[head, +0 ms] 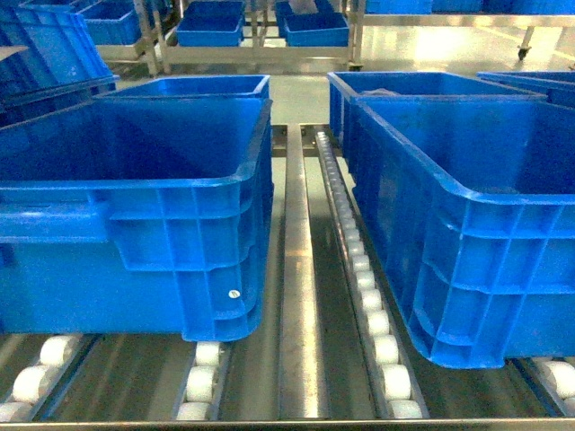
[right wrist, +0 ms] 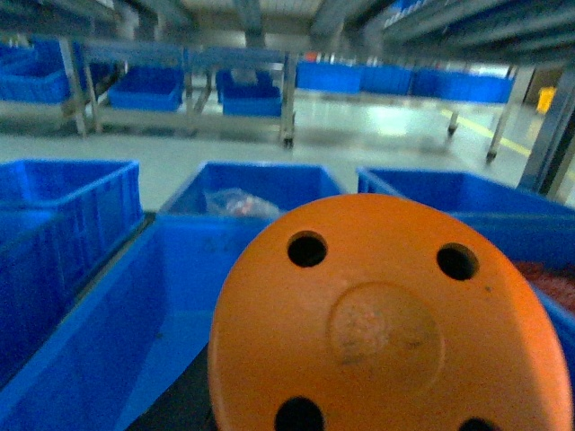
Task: Sort blue parts and orange caps into right shelf containers
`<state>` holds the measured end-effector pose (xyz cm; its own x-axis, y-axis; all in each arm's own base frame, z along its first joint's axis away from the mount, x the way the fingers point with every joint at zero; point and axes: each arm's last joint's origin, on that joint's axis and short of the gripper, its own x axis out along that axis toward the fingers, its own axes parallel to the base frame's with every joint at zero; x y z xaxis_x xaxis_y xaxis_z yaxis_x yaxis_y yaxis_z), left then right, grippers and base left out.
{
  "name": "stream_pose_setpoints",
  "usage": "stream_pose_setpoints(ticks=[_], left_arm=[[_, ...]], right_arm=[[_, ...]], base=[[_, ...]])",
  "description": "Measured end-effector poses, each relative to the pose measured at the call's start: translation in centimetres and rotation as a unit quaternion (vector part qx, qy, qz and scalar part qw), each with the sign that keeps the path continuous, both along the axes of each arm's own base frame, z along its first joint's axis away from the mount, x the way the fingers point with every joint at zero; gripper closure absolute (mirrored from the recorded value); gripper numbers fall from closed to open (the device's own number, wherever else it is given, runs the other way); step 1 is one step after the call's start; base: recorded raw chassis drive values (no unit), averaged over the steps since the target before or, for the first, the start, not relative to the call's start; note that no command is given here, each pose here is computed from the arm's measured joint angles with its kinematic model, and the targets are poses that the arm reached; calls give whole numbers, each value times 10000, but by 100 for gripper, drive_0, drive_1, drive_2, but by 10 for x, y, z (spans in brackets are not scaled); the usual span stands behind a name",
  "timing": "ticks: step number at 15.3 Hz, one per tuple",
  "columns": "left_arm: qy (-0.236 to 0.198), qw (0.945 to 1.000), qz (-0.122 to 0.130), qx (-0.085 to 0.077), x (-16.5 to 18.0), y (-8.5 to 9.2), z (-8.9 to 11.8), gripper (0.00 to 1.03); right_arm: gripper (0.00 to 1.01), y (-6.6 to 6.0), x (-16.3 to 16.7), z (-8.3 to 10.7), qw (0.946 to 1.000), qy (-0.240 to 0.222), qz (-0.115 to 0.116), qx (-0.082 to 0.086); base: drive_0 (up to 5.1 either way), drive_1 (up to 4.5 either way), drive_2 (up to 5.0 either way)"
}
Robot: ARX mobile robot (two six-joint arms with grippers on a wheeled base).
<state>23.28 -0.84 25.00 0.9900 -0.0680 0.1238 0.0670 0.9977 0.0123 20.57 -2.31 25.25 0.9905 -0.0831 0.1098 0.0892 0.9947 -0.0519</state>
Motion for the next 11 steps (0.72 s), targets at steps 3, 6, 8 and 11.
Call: stream_pose_setpoints(ticks=[3, 6, 8, 11], left_arm=[[1451, 9891, 255, 69, 93, -8, -44, 62], [1437, 9894, 176, 84, 119, -17, -43, 62], [1140, 9934, 66, 65, 117, -19, -33, 43], [1220, 9925, 51, 61, 112, -14, -41, 15]], right_arm=[[58, -4, 84, -27, 9924, 1212, -128, 193], [57, -9, 122, -32, 9914, 1253, -321, 194], [34, -9, 121, -44, 9901, 1350, -322, 225], [4, -9, 120, -43, 9914, 1229, -423, 148]], base=[[0, 0, 0], [0, 0, 0], [0, 0, 0], [0, 0, 0]])
